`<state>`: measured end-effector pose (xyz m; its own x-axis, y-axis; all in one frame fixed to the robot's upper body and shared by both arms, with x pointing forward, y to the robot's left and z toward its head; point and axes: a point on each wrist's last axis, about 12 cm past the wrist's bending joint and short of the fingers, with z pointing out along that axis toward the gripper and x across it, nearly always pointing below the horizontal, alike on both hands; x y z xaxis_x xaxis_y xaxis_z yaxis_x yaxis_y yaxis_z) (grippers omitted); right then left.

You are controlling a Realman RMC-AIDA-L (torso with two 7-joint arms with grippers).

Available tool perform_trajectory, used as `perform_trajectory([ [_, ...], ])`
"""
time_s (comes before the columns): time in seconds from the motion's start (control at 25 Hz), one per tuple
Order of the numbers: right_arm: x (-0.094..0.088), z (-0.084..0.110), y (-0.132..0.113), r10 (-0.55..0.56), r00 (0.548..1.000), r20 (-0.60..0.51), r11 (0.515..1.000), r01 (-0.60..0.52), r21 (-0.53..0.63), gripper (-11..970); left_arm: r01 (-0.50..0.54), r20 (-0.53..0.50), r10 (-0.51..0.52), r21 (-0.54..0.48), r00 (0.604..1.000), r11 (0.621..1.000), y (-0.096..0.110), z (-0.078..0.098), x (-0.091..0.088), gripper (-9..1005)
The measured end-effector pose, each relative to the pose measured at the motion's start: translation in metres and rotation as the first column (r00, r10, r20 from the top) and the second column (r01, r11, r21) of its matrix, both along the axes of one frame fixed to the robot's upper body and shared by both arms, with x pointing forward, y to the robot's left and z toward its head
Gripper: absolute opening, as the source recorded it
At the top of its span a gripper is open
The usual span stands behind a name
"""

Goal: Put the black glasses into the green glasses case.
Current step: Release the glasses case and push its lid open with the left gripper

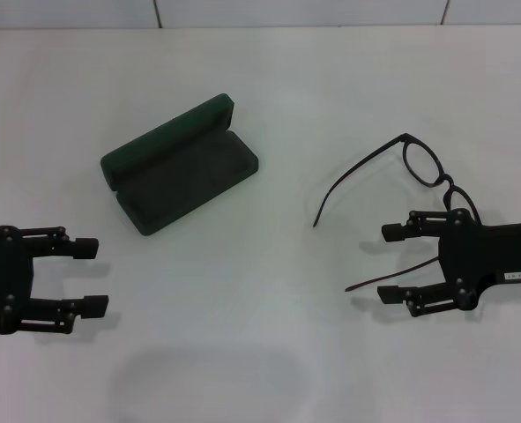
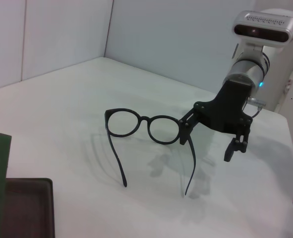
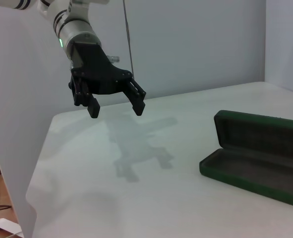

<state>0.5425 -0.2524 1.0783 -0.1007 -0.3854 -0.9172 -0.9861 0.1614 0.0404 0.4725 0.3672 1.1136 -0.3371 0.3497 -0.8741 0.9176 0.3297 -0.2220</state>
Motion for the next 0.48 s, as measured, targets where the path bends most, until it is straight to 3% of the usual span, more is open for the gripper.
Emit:
perform_trajectory([
  [0.48,0.0008,0.0006,-0.0001,0.0,1.0,0.002,1.0,0.0,-0.001,825,-0.01,0.008,0.01,-0.001,1.0,1.0,0.0001,-0.0001,0.0011,795],
])
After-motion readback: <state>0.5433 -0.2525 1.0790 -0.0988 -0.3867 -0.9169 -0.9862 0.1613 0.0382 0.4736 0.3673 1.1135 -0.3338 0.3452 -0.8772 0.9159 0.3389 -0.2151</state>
